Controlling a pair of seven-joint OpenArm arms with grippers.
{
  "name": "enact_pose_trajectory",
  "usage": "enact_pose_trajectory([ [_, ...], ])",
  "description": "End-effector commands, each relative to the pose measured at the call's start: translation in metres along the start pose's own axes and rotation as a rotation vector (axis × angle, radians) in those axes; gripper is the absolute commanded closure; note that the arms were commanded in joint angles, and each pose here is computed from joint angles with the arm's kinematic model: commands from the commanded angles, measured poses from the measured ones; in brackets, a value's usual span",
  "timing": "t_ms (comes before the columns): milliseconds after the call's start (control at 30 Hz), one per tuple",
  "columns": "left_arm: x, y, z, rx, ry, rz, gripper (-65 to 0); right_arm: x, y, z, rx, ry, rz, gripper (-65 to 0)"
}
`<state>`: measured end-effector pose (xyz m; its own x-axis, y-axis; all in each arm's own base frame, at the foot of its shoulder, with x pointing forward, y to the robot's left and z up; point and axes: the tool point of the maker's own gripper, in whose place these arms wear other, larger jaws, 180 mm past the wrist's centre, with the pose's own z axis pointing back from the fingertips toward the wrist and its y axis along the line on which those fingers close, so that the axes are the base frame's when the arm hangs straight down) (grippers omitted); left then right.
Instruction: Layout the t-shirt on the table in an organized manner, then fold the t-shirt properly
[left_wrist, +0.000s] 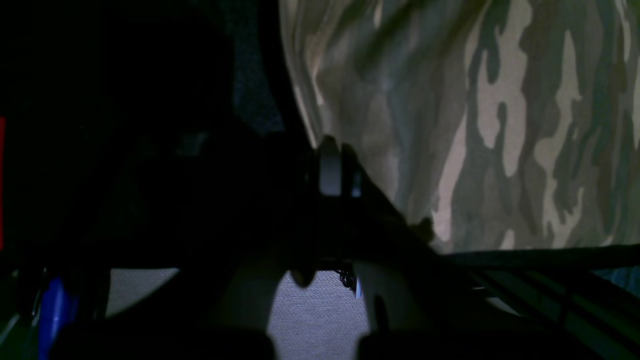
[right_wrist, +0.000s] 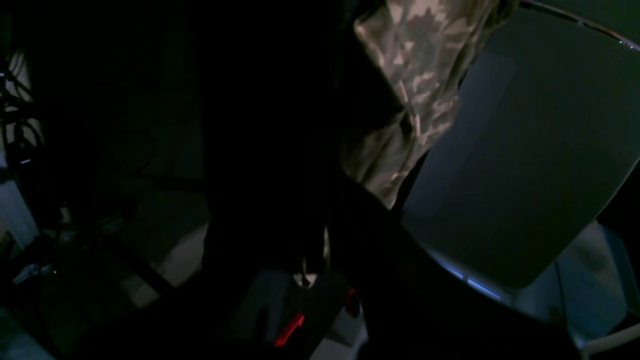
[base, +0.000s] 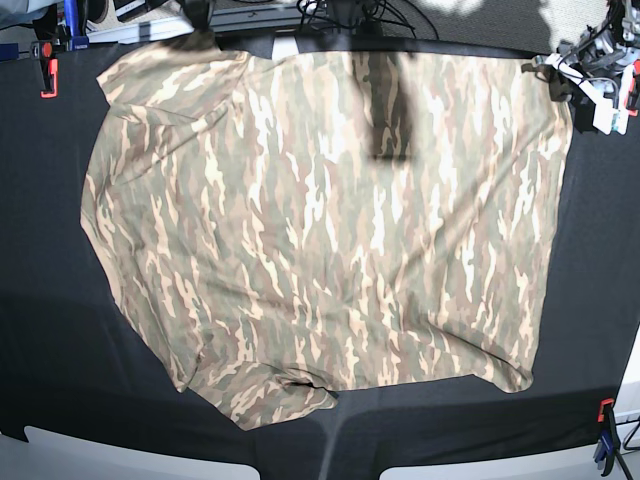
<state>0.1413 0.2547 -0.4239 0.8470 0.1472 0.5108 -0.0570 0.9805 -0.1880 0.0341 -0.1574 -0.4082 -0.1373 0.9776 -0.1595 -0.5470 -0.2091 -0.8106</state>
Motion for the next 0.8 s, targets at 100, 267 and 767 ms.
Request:
enact_pose_trajectory([
  [100,0.0084,0.0014,0.0035,-0.003,-0.026,-0.013,0.0,-0.0007,-0.0074,0.0035,-0.034,-0.006,0.008,0.0],
  [267,0.0083,0.0014,0.0035,-0.003,-0.025,-0.013,0.0,0.0000,-0.0076,0.0034,-0.034,-0.005,0.004,0.0],
  [767,0.0084,0.0015,0.0035,-0.003,-0.025,-0.012,0.0,0.0016,-0.0044,0.0024,-0.013,0.012,-0.072,-16.1],
])
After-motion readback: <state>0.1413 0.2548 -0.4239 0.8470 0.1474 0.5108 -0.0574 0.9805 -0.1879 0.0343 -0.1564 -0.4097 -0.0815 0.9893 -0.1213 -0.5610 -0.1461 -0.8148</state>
